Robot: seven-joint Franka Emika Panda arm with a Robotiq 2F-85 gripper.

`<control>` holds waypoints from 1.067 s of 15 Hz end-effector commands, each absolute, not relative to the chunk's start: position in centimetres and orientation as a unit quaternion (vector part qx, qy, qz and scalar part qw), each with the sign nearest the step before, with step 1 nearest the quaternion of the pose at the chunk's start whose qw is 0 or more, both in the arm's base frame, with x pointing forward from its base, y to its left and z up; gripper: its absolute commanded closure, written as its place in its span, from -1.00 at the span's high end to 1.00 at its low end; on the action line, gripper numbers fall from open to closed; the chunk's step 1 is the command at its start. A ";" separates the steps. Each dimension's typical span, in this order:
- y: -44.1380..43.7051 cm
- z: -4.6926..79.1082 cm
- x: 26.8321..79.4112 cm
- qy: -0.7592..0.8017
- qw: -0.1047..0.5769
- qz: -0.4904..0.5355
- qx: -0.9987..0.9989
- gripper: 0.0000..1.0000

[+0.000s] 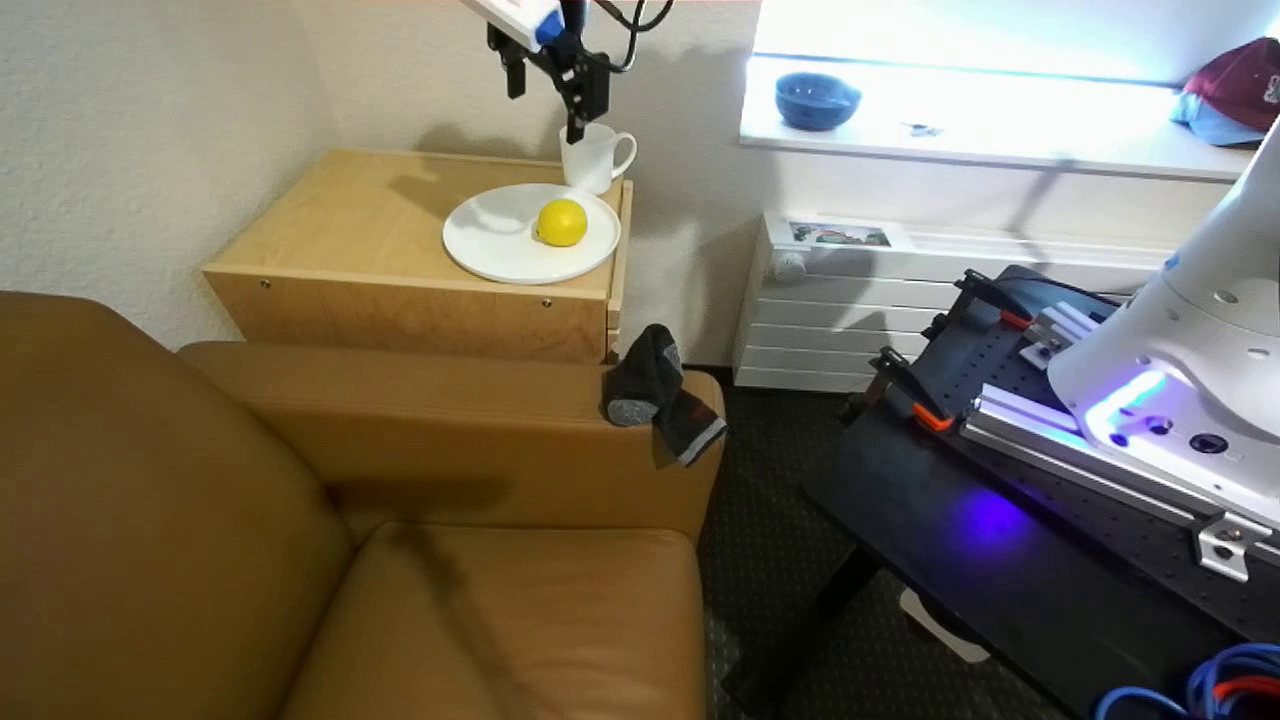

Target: Pick the lemon from the white plate and put it in the blue bowl

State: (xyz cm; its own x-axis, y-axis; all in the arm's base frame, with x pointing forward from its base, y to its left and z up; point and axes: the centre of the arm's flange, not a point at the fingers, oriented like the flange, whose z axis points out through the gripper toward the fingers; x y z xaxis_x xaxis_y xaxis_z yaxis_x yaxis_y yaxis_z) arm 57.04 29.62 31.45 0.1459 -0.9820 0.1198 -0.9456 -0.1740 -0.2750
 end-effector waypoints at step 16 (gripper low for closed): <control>26.0 22.4 62.8 0.864 0.067 -0.064 -0.495 1.00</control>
State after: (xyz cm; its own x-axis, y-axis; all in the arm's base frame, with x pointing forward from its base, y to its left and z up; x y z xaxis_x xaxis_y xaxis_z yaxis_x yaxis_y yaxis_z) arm 62.76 26.02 22.38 -0.5012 -0.8637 -0.0531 -0.8464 0.5021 -0.1772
